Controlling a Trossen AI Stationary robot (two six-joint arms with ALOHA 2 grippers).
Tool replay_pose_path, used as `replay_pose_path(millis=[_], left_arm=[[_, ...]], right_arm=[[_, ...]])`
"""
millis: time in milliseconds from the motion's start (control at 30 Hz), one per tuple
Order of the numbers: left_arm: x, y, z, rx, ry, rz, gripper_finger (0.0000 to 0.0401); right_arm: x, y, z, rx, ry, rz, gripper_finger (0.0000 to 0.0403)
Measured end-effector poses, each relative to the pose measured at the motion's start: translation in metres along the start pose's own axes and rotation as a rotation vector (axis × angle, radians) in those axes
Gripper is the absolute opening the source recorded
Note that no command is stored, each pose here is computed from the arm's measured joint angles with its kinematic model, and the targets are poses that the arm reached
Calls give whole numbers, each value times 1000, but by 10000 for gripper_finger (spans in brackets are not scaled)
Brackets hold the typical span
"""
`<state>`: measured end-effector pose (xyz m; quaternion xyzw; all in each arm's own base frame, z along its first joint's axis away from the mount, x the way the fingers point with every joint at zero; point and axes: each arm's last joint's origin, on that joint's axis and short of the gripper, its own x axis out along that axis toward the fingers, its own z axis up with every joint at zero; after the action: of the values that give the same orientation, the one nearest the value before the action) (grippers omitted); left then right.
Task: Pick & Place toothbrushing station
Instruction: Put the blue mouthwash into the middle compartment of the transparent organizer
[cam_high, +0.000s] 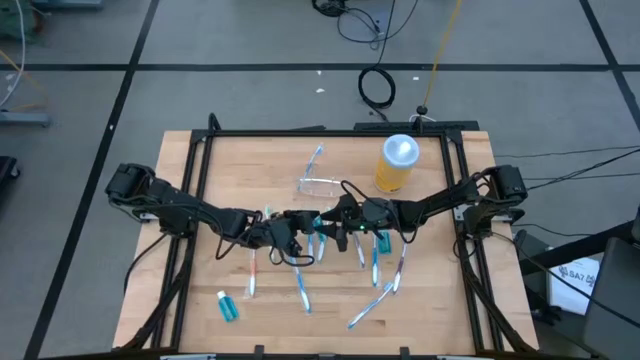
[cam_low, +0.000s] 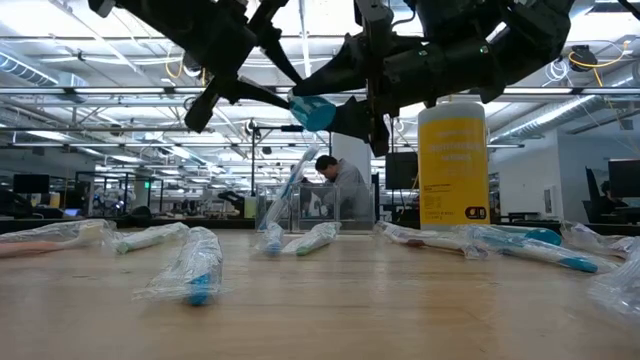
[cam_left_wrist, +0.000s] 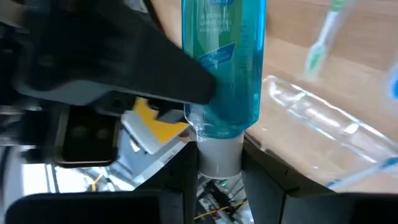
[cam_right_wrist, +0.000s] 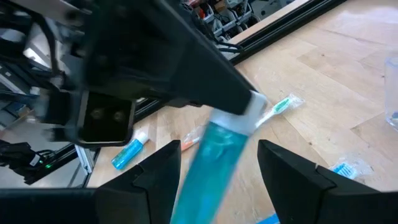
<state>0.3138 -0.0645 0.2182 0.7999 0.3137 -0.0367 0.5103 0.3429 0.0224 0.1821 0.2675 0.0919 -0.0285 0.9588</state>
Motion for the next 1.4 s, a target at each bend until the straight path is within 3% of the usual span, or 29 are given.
replay_pose_path(millis=[167, 500, 667, 833, 1100, 1400], left_arm=[[1, 0, -2, 25, 6, 0, 104], [1, 1, -2, 51, 10, 5, 104], [1, 1, -1, 50, 5, 6, 105], [-2, 2, 1, 17, 4, 17, 143], [-3, 5, 2, -234, 4, 44, 239], [-26, 10, -14, -541, 15, 22, 256]], right_arm=[[0, -2, 2, -13, -7, -4, 196], [0, -3, 1, -21, -2, -10, 111], [0, -3, 0, -22, 7, -15, 95], [0, -3, 0, -28, 6, -13, 93], [0, -4, 0, -71, 11, -19, 92], [-8, 1, 9, -221, 20, -20, 92]])
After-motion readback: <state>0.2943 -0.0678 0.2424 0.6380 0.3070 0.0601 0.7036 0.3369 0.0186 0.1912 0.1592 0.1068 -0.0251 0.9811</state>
